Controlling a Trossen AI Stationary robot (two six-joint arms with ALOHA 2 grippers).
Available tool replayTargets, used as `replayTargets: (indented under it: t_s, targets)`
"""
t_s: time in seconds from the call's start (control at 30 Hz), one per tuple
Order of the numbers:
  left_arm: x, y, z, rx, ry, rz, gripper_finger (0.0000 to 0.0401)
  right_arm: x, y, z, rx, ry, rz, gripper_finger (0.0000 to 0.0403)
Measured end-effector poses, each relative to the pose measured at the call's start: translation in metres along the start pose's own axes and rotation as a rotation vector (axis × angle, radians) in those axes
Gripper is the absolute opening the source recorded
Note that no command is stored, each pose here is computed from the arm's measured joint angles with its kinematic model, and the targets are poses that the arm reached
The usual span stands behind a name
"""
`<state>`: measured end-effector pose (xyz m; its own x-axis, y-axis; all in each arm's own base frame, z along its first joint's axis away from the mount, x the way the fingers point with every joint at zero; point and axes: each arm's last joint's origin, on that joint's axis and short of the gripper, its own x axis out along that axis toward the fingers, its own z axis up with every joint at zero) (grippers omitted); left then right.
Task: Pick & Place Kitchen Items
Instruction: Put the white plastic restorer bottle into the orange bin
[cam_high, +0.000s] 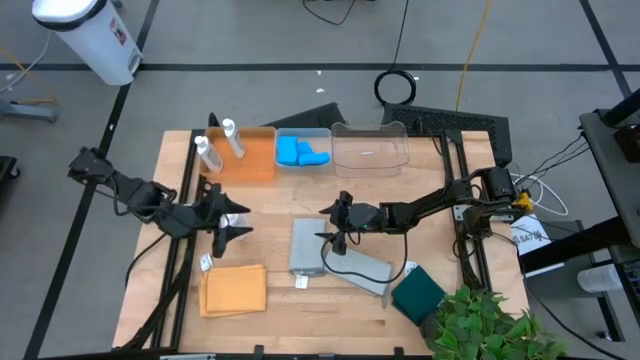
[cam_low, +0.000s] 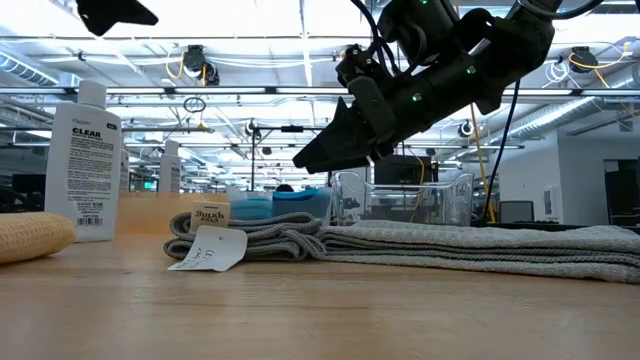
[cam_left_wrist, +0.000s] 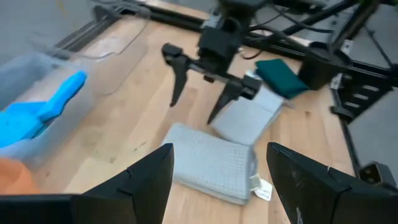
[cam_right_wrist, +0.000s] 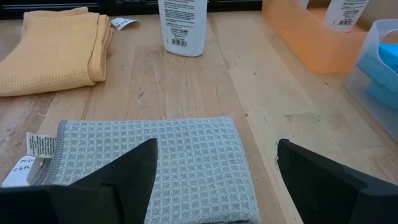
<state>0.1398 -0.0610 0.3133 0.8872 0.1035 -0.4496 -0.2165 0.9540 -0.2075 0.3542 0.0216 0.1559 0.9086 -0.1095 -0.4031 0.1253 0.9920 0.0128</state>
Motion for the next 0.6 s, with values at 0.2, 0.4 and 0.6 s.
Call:
replayTargets:
  t_s: [0.2,0.4,0.6]
  targets:
    - [-0.001,-0.001,-0.008,-0.025,0.056,0.015,0.0262,0.000,0.000,0.000,0.000,0.000,0.000,0.0295]
    - [0.004,-0.002,-0.024,-0.136,0.188,0.104,0.0262,0.000,0.000,0.000,0.000,0.000,-0.001,0.0295]
    - [0.010,-0.003,-0.037,-0.227,0.279,0.196,0.0262,0.000,0.000,0.000,0.000,0.000,-0.002,0.0295]
